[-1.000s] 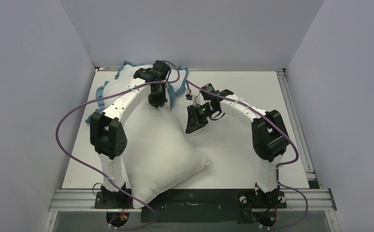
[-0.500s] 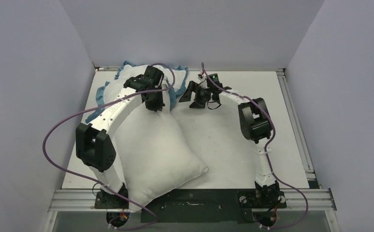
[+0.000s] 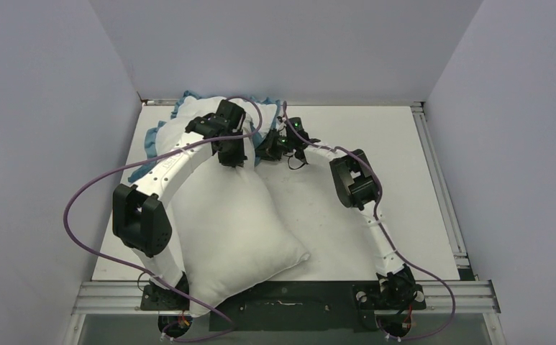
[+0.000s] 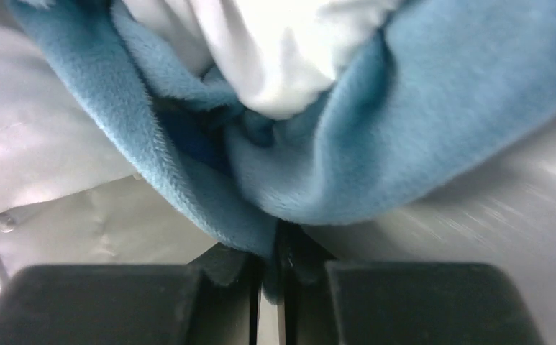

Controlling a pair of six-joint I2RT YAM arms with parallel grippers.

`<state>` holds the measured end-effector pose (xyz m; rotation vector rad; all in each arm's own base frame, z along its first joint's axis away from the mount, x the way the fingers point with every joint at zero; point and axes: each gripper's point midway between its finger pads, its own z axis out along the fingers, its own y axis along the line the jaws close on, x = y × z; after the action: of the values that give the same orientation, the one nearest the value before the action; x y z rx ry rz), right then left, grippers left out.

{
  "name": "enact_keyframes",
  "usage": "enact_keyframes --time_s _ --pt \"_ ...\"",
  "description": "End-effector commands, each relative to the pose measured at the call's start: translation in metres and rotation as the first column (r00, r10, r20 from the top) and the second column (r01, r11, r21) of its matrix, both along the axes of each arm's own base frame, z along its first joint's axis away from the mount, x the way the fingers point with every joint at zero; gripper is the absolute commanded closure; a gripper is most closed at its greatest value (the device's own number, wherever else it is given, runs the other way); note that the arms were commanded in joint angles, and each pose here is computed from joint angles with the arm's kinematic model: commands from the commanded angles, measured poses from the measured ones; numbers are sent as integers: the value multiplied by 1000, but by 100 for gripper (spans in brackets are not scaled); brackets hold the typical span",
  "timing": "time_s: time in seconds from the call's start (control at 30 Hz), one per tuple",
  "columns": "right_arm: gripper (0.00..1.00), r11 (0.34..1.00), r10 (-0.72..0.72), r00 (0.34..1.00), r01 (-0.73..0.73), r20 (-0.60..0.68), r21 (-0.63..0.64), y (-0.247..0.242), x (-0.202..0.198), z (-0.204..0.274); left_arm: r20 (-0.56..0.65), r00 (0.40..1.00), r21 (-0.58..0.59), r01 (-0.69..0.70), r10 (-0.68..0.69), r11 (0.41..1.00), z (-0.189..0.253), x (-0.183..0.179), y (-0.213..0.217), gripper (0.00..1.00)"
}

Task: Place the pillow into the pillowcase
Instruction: Stuff the pillow into the pillowcase.

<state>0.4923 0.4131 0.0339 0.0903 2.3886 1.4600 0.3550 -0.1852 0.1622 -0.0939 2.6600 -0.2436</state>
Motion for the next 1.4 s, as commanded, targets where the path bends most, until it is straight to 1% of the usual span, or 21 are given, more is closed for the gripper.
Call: enact_keyframes --time_s 0.0,0.1,0.17,0.3,0.33,0.43,0.5,0.57,0.6,0.67,0.7,0.77,0.87,0.97,1.03,1.1,1.17,1.27,1.37 --pt "95 997 -36 998 32 49 67 -8 12 29 31 998 -48 57 -55 997 26 -10 -6 100" --pt "95 998 16 998 -20 65 61 -18 -5 48 49 998 -48 51 -49 998 36 -5 -1 100" --pt "95 996 64 995 -68 72 53 -26 -24 59 68 997 -44 48 -45 998 43 -1 0 100" --pt "95 986 168 983 -168 72 -5 -47 -77 77 89 995 -52 59 -54 997 54 4 -4 100" --pt "95 982 189 981 -188 38 -21 -54 -93 75 92 994 -57 63 -57 996 56 4 -5 100" --pt "95 954 288 957 -285 19 -97 -72 -139 74 80 995 -63 69 -64 996 53 0 -8 100" --pt "95 922 348 938 -343 -5 -178 -85 -167 68 68 995 -61 71 -67 996 48 -5 -9 100" --pt "95 893 382 924 -377 -28 -247 -97 -187 62 49 996 -59 74 -72 995 41 -12 -9 100" --pt "95 890 378 926 -371 -28 -264 -103 -191 62 43 996 -57 75 -73 996 39 -15 -9 100" --pt "94 904 339 940 -332 -21 -269 -109 -188 61 37 996 -58 80 -78 995 36 -22 -10 100" --pt "90 915 312 950 -306 -19 -262 -110 -181 61 38 996 -61 82 -80 995 35 -25 -10 100" --pt "78 935 267 964 -259 -1 -242 -105 -164 63 37 996 -65 80 -78 995 34 -31 -9 100" --pt "55 956 201 978 -184 56 -227 -92 -129 67 28 996 -99 89 -86 991 32 -41 -12 100" --pt "33 975 111 987 -86 114 -204 -77 -85 73 22 996 -113 87 -85 990 29 -49 -13 100" --pt "23 983 48 989 -22 140 -182 -70 -60 72 17 996 -117 86 -84 989 26 -53 -13 100" --pt "21 987 -5 989 28 146 -155 -62 -39 68 11 996 -118 86 -85 989 24 -57 -13 100" --pt "24 988 -33 991 51 126 -142 -53 -24 53 9 996 -118 86 -86 989 23 -61 -12 100" --pt "32 990 -46 993 59 106 -128 -38 -9 39 13 996 -118 86 -85 989 25 -64 -10 100" --pt "42 996 -39 992 48 123 -74 -18 3 40 14 996 -124 84 -83 989 26 -66 -10 100"
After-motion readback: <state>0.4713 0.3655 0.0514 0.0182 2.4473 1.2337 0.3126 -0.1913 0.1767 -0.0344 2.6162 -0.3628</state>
